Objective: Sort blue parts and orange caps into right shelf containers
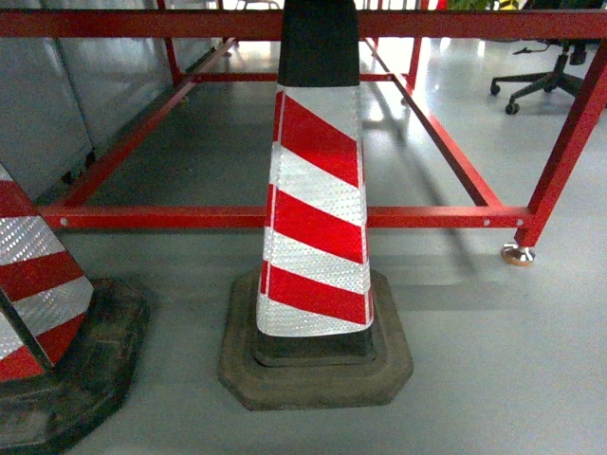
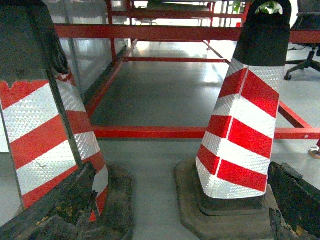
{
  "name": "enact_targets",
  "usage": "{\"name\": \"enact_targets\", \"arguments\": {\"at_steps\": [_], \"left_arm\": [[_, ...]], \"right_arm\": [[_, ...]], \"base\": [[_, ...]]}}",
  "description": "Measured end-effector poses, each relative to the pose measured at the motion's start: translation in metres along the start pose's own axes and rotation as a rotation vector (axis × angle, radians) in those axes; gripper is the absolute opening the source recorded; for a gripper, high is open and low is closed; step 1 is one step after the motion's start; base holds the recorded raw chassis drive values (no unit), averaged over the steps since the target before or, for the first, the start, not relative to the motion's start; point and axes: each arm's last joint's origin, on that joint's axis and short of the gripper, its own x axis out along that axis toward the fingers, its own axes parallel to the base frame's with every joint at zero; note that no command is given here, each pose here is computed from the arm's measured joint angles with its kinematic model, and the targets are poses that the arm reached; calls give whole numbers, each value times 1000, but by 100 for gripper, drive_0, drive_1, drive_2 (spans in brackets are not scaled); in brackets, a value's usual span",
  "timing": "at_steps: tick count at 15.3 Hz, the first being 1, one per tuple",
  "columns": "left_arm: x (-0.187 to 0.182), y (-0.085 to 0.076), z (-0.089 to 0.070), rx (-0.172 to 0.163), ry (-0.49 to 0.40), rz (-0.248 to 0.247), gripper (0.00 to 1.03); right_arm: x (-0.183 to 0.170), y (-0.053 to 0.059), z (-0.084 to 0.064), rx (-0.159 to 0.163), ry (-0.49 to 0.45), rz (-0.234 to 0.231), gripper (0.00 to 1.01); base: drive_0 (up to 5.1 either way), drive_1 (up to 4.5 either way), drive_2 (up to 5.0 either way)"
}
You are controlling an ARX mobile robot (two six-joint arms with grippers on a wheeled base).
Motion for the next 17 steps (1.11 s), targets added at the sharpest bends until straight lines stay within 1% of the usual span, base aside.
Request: {"name": "enact_targets", "arguments": {"at_steps": [17], "left_arm": [[0, 0, 0, 0, 0, -1, 98]], "right_arm": [[0, 0, 0, 0, 1, 0, 98]], "base": [[0, 0, 0]]}}
